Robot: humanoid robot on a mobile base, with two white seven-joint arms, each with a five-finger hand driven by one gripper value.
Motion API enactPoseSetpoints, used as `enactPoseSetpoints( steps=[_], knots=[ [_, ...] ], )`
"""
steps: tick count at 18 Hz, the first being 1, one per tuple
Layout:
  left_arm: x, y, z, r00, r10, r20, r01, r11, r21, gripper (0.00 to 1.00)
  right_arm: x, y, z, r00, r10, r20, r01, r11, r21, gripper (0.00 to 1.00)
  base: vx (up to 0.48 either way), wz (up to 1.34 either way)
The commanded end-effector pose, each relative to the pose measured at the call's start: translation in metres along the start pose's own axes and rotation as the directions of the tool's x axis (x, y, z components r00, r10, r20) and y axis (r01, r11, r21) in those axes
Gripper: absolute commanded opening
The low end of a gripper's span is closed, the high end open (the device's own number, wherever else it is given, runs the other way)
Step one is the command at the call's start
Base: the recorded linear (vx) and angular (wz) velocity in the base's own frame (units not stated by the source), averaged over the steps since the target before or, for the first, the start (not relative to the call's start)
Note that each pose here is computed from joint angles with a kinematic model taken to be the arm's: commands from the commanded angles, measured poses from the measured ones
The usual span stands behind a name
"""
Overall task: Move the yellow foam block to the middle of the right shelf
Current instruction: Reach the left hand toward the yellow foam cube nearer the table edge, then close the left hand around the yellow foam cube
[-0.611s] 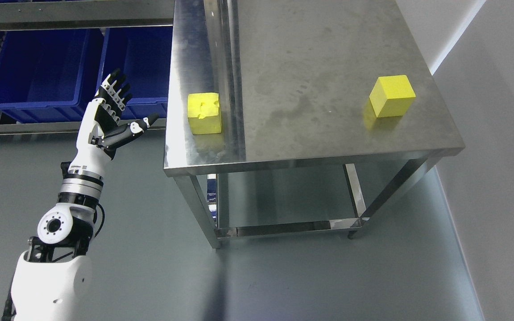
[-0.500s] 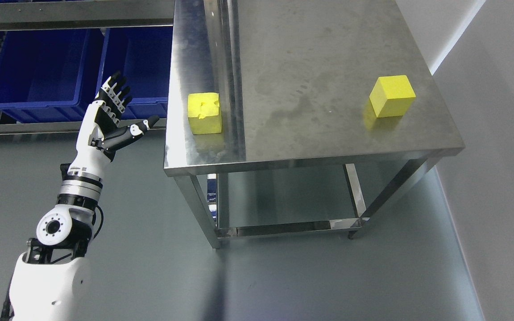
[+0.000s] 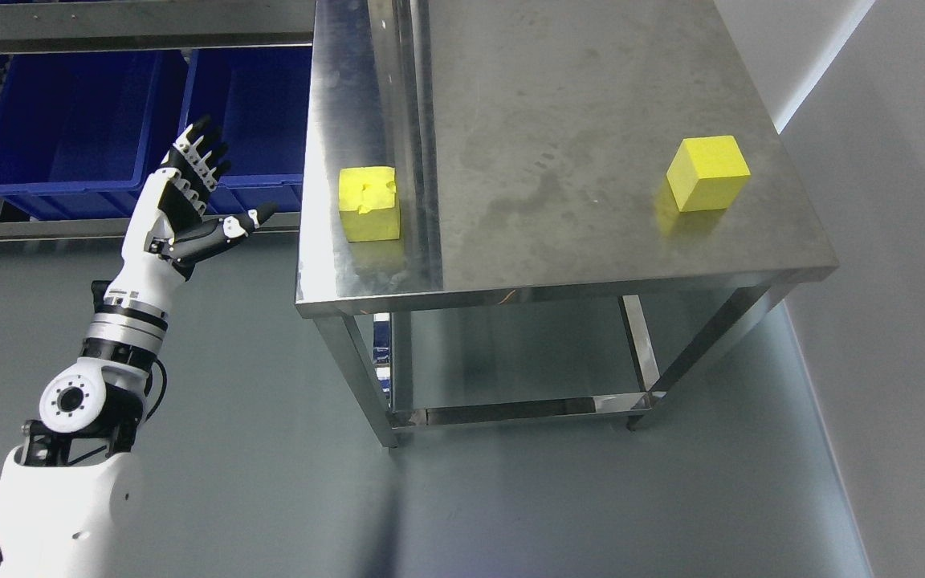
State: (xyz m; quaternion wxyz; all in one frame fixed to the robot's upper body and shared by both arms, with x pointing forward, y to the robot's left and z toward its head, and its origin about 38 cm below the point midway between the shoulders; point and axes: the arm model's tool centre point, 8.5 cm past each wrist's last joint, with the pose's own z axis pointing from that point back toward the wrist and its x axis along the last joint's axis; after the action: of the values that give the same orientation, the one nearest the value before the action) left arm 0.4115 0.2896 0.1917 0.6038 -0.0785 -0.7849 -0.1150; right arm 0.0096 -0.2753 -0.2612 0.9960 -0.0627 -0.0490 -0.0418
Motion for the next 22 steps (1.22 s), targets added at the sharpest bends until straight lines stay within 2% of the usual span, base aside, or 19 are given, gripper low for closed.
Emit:
enactPoseSetpoints(
  steps=[1, 4, 7, 10, 14, 22],
  knots=[
    [0.048, 0.008, -0.025, 0.991, -0.097, 0.094, 0.115, 0.969, -0.217, 1.00, 0.006, -0.011, -0.001, 1.000, 0.005, 0.017, -0.004, 1.000, -0.017, 1.00, 0.000, 0.00],
    [0.055, 0.017, -0.038, 0.979, -0.203, 0.009, 0.199, 0.947, -0.254, 1.00, 0.006, -0.011, -0.001, 1.000, 0.005, 0.017, -0.004, 1.000, -0.017, 1.00, 0.000, 0.00],
    [0.042, 0.010, -0.049, 0.967, -0.252, -0.045, 0.230, 0.931, -0.285, 1.00, 0.006, -0.011, -0.001, 1.000, 0.005, 0.017, -0.004, 1.000, -0.017, 1.00, 0.000, 0.00],
    [0.011, -0.015, -0.060, 0.949, -0.293, -0.117, 0.233, 0.901, -0.365, 1.00, 0.006, -0.011, -0.001, 1.000, 0.005, 0.017, -0.004, 1.000, -0.017, 1.00, 0.000, 0.00],
    [-0.017, -0.046, -0.062, 0.944, -0.287, -0.166, 0.191, 0.881, -0.433, 1.00, 0.006, -0.011, -0.001, 1.000, 0.005, 0.017, -0.004, 1.000, -0.017, 1.00, 0.000, 0.00],
    [-0.052, -0.061, -0.076, 0.924, -0.292, -0.247, 0.159, 0.880, -0.447, 1.00, 0.006, -0.011, -0.001, 1.000, 0.005, 0.017, -0.004, 1.000, -0.017, 1.00, 0.000, 0.00]
  ],
)
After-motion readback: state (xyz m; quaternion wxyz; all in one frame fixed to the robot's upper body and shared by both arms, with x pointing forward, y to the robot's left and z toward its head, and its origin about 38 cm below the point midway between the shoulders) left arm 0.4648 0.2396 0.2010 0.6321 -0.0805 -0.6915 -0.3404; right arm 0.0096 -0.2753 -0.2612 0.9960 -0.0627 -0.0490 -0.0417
